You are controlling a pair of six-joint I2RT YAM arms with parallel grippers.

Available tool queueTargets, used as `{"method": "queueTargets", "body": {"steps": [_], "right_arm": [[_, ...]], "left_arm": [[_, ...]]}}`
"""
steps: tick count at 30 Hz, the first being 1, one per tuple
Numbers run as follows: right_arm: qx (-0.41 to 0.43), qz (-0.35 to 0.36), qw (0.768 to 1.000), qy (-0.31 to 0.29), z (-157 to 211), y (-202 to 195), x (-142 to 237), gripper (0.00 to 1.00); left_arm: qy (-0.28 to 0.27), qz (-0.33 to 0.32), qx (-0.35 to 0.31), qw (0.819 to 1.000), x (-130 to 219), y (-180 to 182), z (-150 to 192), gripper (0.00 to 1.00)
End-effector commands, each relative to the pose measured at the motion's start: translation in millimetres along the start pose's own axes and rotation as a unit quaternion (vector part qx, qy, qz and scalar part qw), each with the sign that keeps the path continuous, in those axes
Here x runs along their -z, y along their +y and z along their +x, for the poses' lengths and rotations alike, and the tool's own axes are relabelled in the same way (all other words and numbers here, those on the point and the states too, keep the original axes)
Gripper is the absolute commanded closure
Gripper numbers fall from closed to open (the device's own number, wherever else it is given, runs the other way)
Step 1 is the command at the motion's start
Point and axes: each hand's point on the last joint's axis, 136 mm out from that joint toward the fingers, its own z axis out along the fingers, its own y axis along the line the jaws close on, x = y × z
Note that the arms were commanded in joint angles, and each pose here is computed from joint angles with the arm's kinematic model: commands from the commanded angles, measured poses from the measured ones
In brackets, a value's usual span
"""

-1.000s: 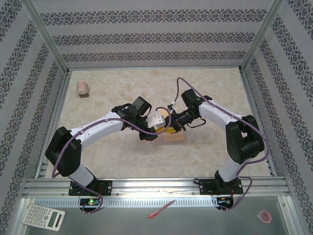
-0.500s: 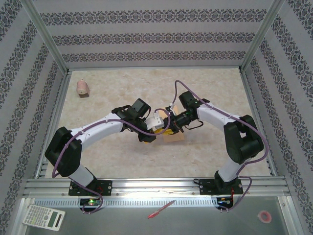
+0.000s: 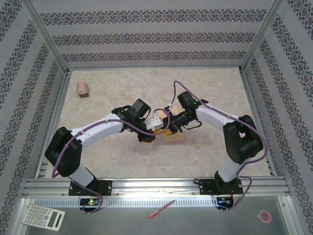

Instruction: Place the letter into the envelope and seal it

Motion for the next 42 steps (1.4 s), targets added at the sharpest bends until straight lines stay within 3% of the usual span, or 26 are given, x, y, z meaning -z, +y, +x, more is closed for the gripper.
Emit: {"method": "queueTargets", "body": {"steps": [1,14,25,32,42], "right_arm": [[0.027,-0.04,0.995,0.09,35,18,-41,0.79],[0.025,-0.031,0.996,0.076,29,16,-32,0.79],[0.03,-0.034,0.999,0.025,13,27,12,0.74],[0.04,-0.037,0.999,-0.002,7,35,32,0.66],[0.056,-0.022,0.997,-0.055,1,44,82,0.64]], "left_arm": [[-0.294,-0.006,-0.17,0.94,71,-31,-155,1.0],[-0.283,-0.017,-0.149,0.947,73,-29,-132,1.0],[-0.26,-0.033,-0.108,0.959,68,-21,-102,1.0],[-0.235,-0.033,-0.074,0.969,61,-13,-88,1.0],[-0.2,-0.036,0.009,0.979,55,8,-68,1.0]]}}
